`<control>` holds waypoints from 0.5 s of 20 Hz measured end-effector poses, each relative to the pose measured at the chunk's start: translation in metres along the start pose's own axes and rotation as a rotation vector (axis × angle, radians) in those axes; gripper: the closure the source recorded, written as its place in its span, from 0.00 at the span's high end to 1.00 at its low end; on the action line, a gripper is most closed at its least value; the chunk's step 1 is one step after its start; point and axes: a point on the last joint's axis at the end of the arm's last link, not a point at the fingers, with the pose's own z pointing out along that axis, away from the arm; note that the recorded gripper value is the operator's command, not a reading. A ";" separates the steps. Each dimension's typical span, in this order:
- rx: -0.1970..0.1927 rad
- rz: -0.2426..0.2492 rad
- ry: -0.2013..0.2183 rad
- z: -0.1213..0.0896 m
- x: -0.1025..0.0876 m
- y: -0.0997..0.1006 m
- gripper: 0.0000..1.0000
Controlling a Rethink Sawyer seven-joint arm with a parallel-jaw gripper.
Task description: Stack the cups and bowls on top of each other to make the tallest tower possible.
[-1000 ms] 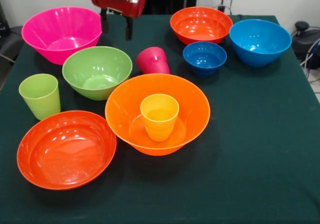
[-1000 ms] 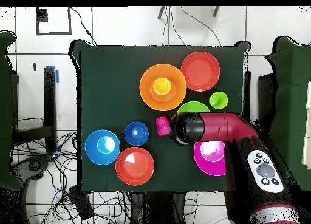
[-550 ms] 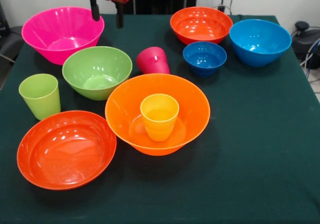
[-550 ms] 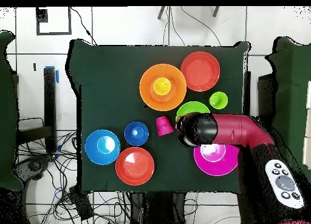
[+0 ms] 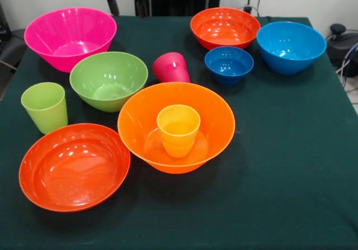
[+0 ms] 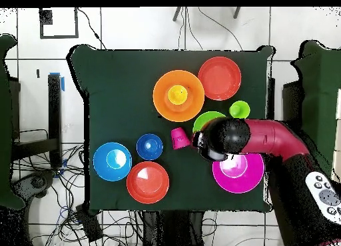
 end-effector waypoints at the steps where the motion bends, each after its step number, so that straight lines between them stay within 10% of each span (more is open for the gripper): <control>1: -0.013 -0.034 0.009 0.001 0.000 0.002 1.00; 10: -0.065 -0.300 0.026 0.016 0.003 0.036 1.00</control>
